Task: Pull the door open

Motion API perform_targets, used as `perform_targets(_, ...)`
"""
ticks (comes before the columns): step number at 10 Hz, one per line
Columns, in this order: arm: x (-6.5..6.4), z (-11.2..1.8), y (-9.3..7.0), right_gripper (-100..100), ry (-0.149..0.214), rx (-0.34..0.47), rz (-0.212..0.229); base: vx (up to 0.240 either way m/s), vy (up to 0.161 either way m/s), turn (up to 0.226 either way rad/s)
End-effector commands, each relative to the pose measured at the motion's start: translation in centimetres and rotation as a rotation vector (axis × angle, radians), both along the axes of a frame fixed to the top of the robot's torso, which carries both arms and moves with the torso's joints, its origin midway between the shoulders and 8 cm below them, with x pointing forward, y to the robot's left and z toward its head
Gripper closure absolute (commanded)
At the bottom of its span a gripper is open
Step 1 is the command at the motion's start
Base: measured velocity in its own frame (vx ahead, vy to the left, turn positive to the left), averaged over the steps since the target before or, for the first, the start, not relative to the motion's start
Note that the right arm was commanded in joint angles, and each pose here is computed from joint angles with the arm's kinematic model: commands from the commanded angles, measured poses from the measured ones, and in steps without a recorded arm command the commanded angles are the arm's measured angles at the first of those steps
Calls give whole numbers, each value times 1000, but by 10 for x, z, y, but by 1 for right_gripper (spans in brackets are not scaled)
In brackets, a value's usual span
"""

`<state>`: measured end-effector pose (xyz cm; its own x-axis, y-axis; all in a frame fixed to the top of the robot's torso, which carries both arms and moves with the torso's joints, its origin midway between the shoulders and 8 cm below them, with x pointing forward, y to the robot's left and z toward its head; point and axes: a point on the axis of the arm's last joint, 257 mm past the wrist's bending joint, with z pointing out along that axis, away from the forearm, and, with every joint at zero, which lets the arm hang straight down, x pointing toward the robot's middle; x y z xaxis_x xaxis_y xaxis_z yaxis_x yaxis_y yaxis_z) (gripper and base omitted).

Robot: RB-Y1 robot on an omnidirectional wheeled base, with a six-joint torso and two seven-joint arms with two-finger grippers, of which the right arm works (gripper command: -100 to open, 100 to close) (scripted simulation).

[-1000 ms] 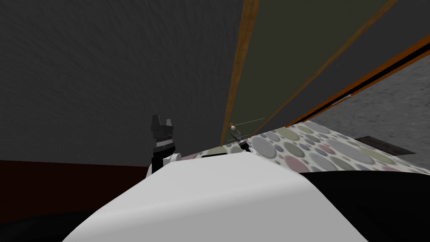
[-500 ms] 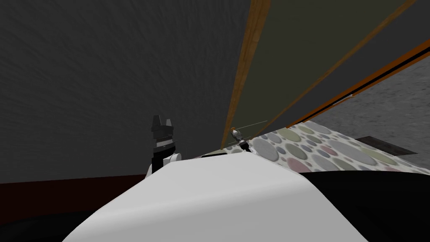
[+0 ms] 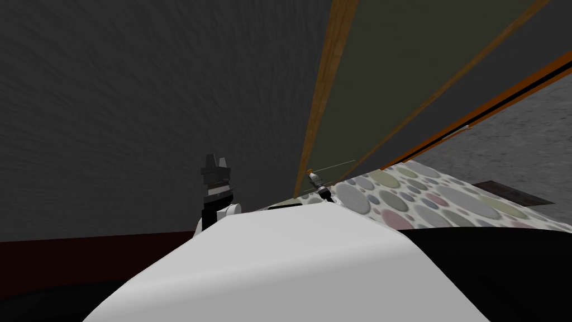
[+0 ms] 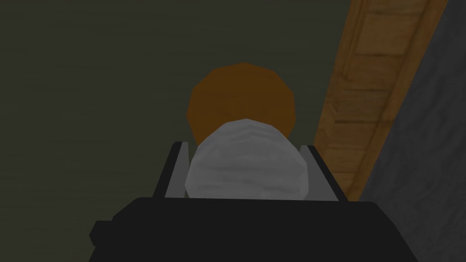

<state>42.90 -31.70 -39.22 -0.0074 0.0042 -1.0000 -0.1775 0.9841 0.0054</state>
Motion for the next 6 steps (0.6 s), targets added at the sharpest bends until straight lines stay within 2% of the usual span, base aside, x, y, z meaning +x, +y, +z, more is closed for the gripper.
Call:
perform_targets(1,0,0,0,100,-1,1,-1,0,0,0)
perform_targets(3,0,0,-1,100,2,21,-5,-113,-9,82)
perform_targets(6,0,1,-3,100,6,53,-12,-173,-37,67)
